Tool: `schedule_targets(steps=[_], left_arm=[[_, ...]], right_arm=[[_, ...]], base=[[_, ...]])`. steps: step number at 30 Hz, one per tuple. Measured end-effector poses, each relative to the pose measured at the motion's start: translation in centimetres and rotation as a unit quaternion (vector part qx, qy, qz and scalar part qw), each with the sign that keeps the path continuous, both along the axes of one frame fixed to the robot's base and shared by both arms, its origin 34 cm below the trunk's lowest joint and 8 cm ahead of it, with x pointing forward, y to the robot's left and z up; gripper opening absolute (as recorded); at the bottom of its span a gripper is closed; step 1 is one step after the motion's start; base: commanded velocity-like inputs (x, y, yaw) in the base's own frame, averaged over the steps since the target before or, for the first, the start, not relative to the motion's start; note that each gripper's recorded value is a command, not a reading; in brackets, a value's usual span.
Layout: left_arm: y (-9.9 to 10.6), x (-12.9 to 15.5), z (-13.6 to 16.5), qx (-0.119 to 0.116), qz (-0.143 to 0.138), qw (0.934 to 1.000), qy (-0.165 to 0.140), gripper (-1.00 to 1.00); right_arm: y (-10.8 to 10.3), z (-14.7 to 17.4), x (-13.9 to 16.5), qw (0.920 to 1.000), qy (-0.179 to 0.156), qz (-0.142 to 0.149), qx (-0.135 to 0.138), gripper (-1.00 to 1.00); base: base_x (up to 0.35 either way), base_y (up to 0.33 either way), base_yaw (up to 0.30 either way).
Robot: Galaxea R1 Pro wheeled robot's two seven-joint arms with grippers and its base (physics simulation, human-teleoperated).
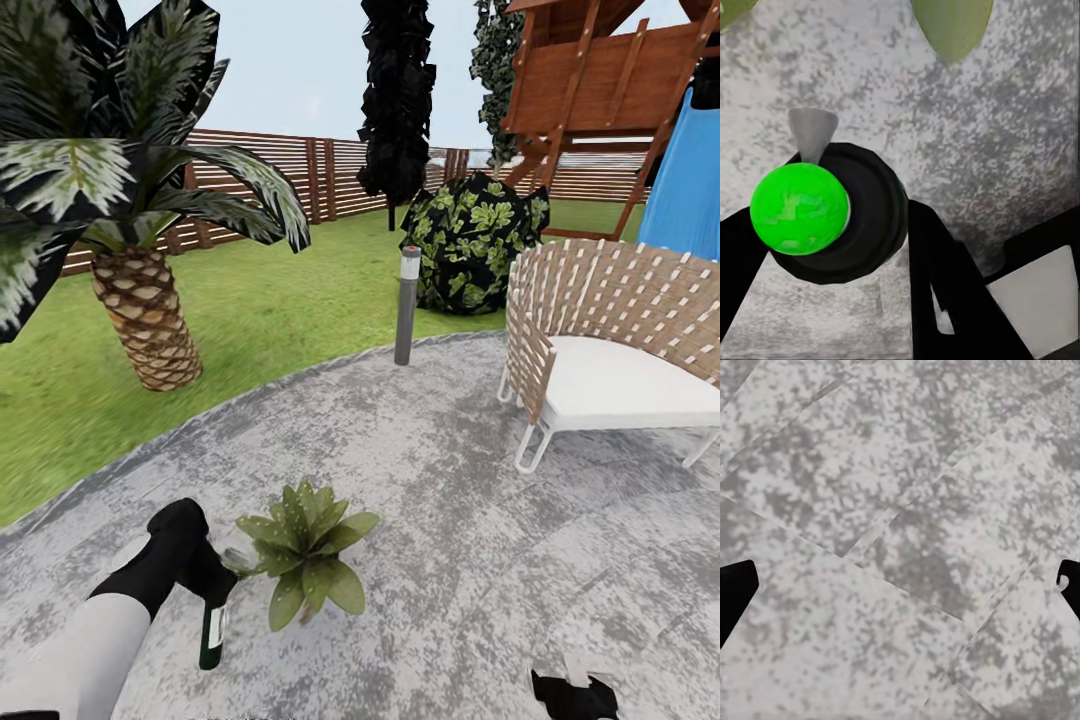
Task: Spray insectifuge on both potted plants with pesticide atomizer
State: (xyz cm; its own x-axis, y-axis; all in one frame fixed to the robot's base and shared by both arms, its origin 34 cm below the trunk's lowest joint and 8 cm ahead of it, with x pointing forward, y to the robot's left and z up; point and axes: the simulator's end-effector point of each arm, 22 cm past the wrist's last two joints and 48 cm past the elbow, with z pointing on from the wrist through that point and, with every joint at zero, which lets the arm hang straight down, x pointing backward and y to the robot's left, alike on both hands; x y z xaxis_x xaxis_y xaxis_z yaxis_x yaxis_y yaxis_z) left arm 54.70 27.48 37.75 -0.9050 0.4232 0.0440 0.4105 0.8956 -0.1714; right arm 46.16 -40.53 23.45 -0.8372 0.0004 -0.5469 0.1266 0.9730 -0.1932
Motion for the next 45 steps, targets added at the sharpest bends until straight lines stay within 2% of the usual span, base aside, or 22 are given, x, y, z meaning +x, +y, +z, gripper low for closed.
schedule_targets(steps=[3,7,11,21,34,41,45], left_arm=[[-0.1,-0.5,-0.1,-0.003,-0.003,1.0000,0.008,-1.00],[-0.8,-1.0,-0.4,0.012,-0.036,0.9991,0.015,-1.00],[-1.0,-1.2,-0.5,0.020,-0.049,0.9985,0.017,-1.00],[-0.9,-1.2,-0.5,0.023,-0.050,0.9983,0.018,-1.00],[-0.8,-1.1,-0.4,0.024,-0.050,0.9983,0.017,-1.00],[-0.1,-1.2,-0.4,0.027,-0.045,0.9985,0.017,-1.00],[0.1,-1.2,-0.4,0.027,-0.042,0.9986,0.017,-1.00]], right_arm=[[0.0,0.0,0.0,1.0000,0.000,0.000,0.000,1.00],[0.0,0.0,0.0,1.0000,0.000,-0.001,0.000,1.00],[0.0,0.0,0.0,1.0000,0.000,-0.001,0.000,1.00],[0.0,0.0,0.0,1.0000,0.000,0.000,-0.001,1.00],[0.0,0.0,0.0,1.0000,0.000,0.001,0.000,1.00],[0.1,0.0,0.0,1.0000,0.000,0.001,0.001,1.00],[0.1,0.0,0.1,1.0000,-0.001,0.001,0.001,1.00]], base=[[0.000,0.000,0.257],[0.000,0.000,0.274],[0.030,-0.131,0.246],[0.046,-0.262,0.033],[0.027,-0.268,0.202],[0.149,-0.085,0.013],[0.005,-0.002,0.234]])
